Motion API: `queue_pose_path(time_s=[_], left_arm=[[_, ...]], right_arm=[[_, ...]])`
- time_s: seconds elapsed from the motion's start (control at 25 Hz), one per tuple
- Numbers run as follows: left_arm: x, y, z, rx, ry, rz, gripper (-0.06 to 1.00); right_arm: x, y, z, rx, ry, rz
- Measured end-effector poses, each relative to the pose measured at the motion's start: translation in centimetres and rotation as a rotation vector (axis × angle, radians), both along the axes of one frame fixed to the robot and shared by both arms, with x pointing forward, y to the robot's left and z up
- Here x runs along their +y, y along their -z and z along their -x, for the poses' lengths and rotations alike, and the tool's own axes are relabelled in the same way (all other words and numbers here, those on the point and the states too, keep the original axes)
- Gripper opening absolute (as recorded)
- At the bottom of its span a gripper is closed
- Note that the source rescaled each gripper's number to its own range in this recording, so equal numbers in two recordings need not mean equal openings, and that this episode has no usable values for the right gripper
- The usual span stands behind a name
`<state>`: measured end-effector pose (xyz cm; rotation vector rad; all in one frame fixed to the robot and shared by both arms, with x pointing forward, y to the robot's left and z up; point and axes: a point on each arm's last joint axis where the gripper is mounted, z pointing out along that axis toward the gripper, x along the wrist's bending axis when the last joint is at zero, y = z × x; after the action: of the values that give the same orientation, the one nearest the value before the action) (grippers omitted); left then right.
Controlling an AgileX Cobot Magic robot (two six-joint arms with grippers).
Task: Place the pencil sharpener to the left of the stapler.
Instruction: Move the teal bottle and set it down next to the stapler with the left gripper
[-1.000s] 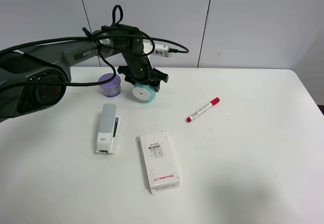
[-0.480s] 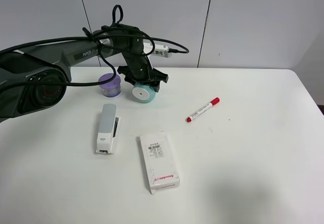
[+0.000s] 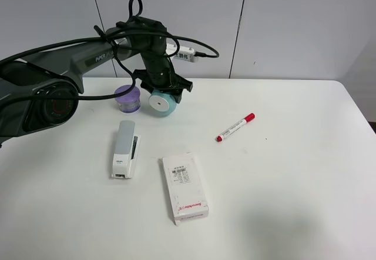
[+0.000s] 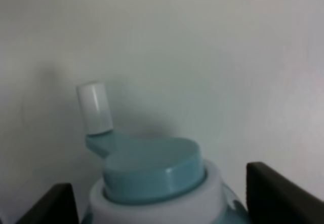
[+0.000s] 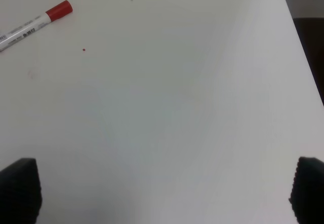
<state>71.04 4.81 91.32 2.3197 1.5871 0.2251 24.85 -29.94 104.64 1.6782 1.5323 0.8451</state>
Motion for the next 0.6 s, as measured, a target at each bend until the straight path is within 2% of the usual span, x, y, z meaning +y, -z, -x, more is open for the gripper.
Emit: queue_pose_path(time_s=[0.2,0.44,0.6], left_arm=[[0.3,-1.4,0.3,-0.001,0.003,-0.017,0.0],[1.6,-7.2,0.8,-0.087,0.003,-0.075,0.0],[3.5,-10.4,1.3,-0.107,-0.021,-0.134,0.0]], right_arm=[[0.0,0.0,0.0,0.0,0.0,0.0],[0.0,0.0,0.0,0.0,0.0,0.0],[0.0,0.0,0.0,0.0,0.0,0.0]])
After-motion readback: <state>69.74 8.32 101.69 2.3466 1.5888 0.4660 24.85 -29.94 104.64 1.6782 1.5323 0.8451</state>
